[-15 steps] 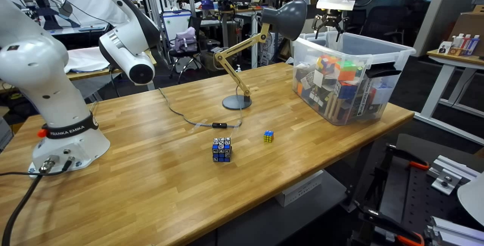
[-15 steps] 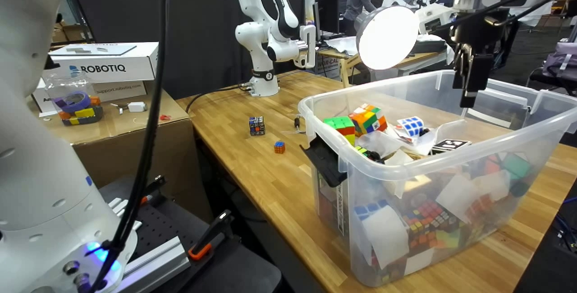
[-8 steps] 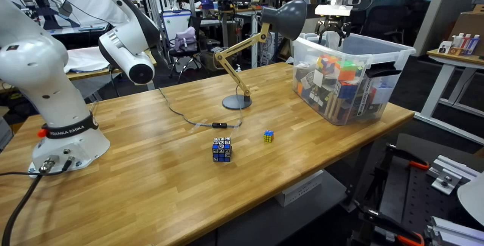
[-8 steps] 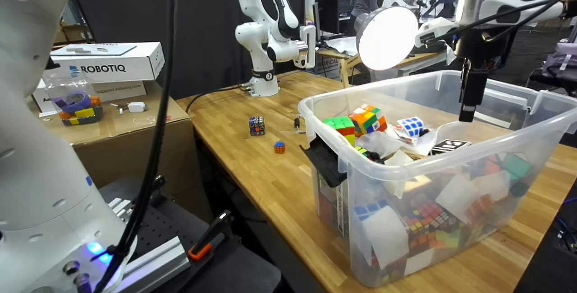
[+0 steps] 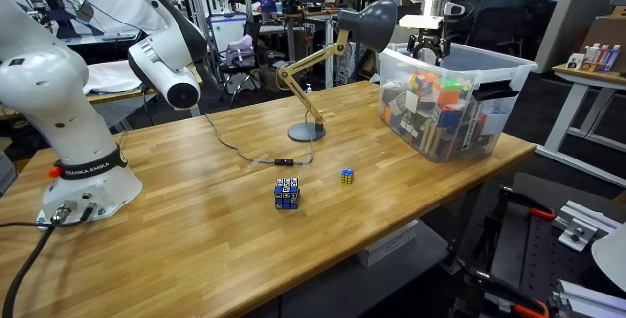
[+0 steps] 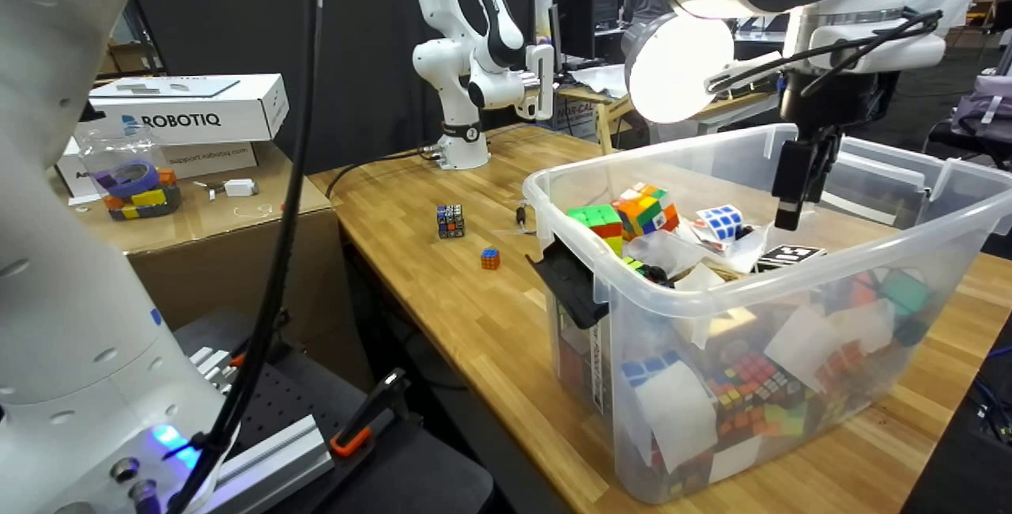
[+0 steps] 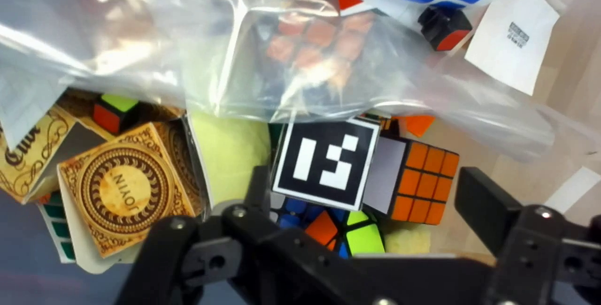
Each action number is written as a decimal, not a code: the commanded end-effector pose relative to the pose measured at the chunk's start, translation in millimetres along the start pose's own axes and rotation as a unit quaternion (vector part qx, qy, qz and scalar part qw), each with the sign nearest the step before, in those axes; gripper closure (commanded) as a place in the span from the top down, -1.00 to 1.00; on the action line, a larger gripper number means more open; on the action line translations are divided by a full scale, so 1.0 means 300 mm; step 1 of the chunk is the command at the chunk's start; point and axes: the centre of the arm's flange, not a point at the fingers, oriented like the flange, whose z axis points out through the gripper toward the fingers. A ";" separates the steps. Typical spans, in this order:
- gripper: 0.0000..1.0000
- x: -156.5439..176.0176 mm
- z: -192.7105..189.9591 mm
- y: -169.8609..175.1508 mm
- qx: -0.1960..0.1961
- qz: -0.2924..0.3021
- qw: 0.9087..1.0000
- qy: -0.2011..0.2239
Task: Remove a cube from the storage container
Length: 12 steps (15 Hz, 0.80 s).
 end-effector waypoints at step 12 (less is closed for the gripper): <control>1.00 -0.026 0.135 0.046 -0.014 0.212 0.977 0.013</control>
